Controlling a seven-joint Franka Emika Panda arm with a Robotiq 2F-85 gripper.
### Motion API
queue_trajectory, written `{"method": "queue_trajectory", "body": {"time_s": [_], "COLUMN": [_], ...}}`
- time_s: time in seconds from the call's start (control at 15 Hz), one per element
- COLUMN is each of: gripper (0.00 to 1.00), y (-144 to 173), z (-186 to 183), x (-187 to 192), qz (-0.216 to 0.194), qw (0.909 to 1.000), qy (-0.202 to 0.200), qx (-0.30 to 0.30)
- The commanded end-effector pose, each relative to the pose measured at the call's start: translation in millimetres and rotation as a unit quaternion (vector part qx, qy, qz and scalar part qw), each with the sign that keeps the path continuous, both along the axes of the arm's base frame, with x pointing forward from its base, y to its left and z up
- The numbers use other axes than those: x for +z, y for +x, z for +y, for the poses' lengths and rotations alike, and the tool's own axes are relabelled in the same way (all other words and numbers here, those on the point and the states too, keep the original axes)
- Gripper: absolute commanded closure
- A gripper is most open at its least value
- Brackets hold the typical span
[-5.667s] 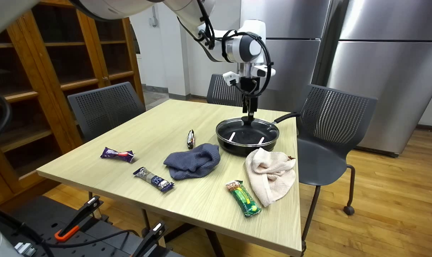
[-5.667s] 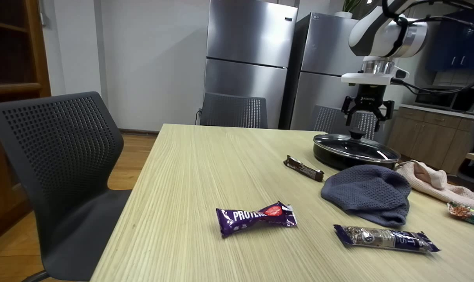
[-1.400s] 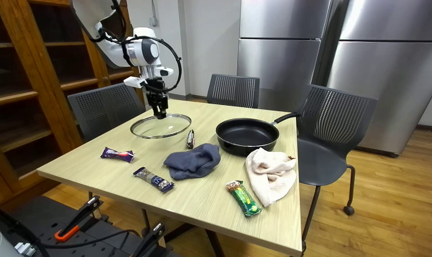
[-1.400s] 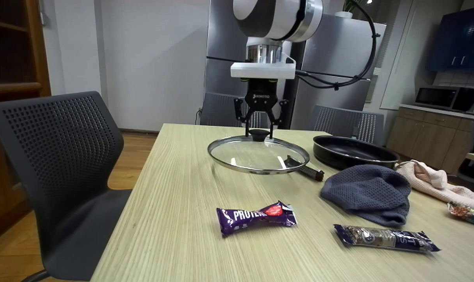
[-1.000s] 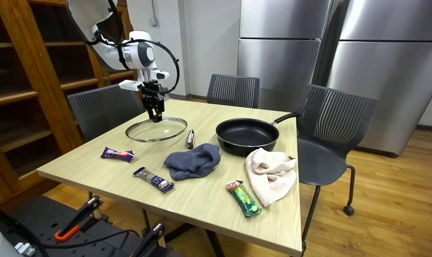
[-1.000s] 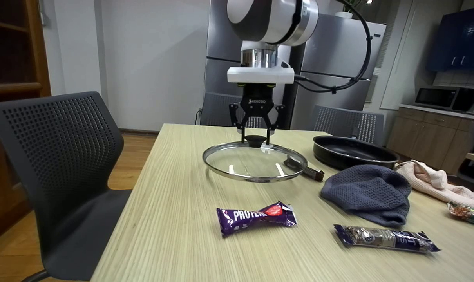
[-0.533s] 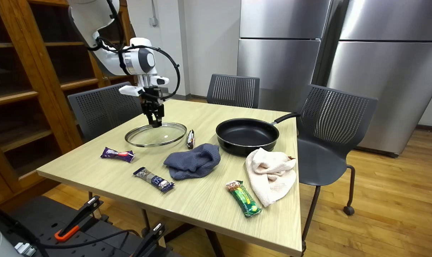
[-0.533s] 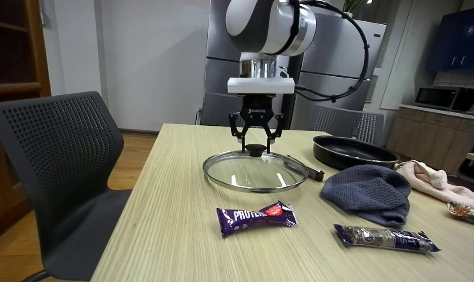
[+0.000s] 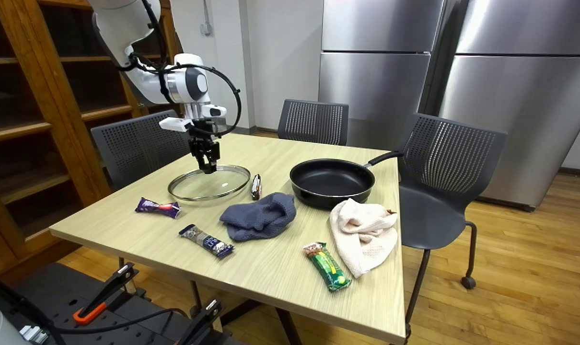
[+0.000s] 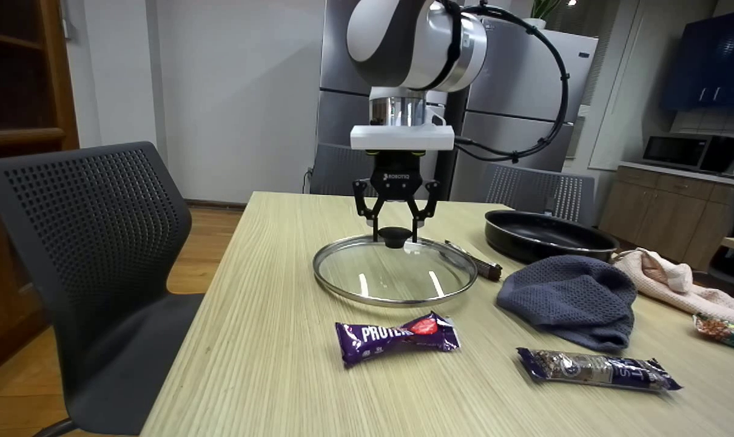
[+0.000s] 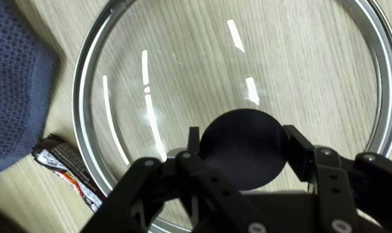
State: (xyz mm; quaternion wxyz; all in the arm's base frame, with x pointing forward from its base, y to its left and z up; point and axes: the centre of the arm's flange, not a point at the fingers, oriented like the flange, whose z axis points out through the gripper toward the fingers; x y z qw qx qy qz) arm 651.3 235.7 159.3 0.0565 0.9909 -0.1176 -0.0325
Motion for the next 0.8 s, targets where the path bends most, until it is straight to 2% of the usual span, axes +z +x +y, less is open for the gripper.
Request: {"method": "queue_trajectory", "body": {"time_s": [0.0, 0.13, 0.53, 0.73], "gripper": [0.09, 0.0, 0.0, 0.0], "y": [4.3, 2.6, -1.1, 0.8], "z": [3.1, 0.4, -19.3, -42.6], "x": [15.4, 24.5, 50.7, 59.6], "qz": [-0.009, -0.012, -0.021, -0.03], "qw": [0.9999, 0.9999, 0.9991, 0.9948], "qy": [-0.004, -0.004, -0.019, -0.04], "qx": [0.007, 0.008, 0.032, 0.088]}}
